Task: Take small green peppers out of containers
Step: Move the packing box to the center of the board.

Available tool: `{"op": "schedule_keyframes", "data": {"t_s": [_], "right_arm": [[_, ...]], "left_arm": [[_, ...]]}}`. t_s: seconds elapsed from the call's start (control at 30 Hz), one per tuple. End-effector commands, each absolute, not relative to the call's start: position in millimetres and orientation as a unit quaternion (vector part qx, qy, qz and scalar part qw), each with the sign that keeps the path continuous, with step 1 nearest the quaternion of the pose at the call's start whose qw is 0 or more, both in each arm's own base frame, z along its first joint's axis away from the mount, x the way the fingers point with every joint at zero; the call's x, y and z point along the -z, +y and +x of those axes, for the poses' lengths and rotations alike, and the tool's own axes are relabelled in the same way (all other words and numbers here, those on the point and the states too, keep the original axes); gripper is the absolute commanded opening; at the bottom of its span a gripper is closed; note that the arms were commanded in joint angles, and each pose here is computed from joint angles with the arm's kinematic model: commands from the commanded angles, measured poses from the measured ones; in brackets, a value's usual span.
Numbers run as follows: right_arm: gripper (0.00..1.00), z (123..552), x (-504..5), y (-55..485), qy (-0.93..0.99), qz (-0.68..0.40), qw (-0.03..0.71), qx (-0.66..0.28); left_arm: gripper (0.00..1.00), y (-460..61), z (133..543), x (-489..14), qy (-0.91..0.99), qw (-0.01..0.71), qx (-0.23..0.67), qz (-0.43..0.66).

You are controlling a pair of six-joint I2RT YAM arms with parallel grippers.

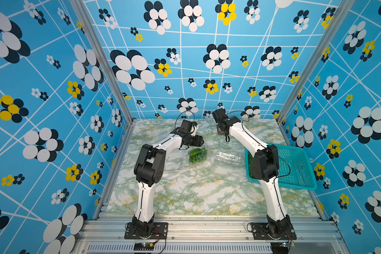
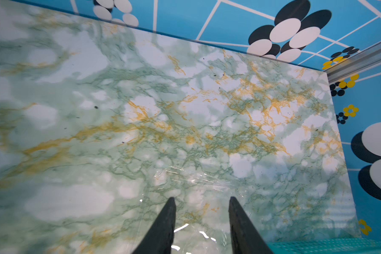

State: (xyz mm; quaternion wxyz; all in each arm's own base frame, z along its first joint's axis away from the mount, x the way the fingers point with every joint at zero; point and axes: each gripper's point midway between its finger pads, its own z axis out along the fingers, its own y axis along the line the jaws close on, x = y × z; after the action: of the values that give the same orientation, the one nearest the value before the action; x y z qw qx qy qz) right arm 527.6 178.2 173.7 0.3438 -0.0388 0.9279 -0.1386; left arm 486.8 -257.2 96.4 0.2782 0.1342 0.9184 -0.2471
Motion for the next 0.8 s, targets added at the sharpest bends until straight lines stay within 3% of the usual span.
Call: {"op": "schedule_keyframes", "data": {"t_s": [0.0,0.37,0.57,0.77], "right_arm": [[0.42,487.7,-210.2,202.4,0.934,-0.059,0.351,0.021],[0.43,327.6,-154.8,217.3,0.958,-0.062,0.244,-0.140],[0.43,300.8,-123.4,210.1,0.963,-0.052,0.224,-0.141],[0.43,302.8,-91.1,210.3,0.972,-0.052,0.195,-0.121]], "left_arm": [[0.74,-249.7,485.8,-130.0,0.912,0.301,0.244,0.137],[0.74,-243.8,463.8,-172.3,0.907,0.314,0.256,0.112],[0.74,-242.9,413.6,-186.1,0.905,0.310,0.275,0.097],[0.75,-229.7,369.4,-179.2,0.919,0.279,0.269,0.078]]}}
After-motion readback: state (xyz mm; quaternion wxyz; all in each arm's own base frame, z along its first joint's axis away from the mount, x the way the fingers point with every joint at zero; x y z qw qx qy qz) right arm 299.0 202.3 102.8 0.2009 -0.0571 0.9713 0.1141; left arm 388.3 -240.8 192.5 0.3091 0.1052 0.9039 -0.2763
